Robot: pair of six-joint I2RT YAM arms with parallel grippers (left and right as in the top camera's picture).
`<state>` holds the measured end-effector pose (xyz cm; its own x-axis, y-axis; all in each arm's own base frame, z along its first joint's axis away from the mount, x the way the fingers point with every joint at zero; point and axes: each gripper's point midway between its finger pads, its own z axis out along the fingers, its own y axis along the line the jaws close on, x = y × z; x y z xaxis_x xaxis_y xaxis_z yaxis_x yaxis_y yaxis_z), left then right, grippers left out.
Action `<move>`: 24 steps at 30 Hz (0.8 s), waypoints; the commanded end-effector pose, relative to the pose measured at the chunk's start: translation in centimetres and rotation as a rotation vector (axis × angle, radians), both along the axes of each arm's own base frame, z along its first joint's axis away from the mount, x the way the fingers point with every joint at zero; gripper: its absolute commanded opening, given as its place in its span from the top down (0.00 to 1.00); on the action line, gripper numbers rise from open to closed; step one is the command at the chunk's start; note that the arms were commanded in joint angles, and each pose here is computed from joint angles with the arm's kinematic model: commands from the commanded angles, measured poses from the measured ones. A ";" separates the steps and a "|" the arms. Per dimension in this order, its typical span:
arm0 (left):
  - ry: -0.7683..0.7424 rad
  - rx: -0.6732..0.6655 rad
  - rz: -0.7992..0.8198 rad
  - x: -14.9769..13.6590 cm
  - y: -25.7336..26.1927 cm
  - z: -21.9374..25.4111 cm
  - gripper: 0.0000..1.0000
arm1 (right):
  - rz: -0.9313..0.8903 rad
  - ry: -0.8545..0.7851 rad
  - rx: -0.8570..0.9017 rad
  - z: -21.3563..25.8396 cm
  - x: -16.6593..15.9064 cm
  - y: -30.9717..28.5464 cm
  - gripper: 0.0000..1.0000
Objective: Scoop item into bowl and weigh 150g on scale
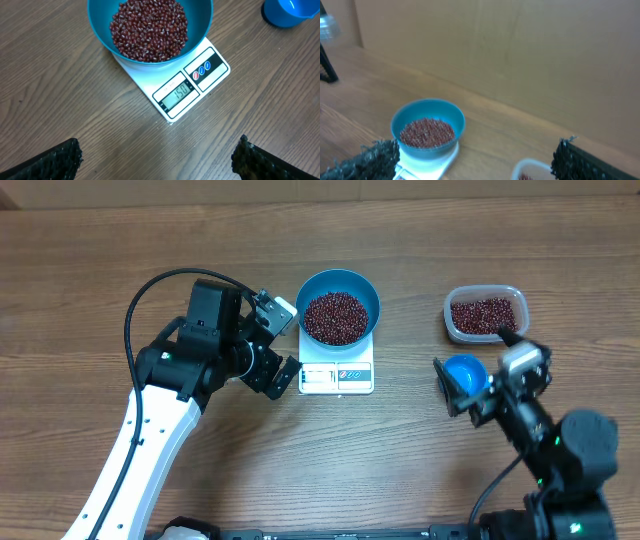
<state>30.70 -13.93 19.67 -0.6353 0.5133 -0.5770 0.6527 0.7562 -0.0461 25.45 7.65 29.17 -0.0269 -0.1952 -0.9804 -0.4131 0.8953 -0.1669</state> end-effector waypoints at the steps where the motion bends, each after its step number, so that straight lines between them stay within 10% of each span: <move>1: 0.014 -0.014 0.003 0.0 -0.3 -0.2 0.00 | -0.045 -0.038 0.025 -2.2 -0.8 -1.1 0.00; 24: 0.014 -0.013 0.003 0.0 -0.3 -0.2 0.00 | -0.163 -0.040 0.222 -11.5 -1.4 -2.9 0.00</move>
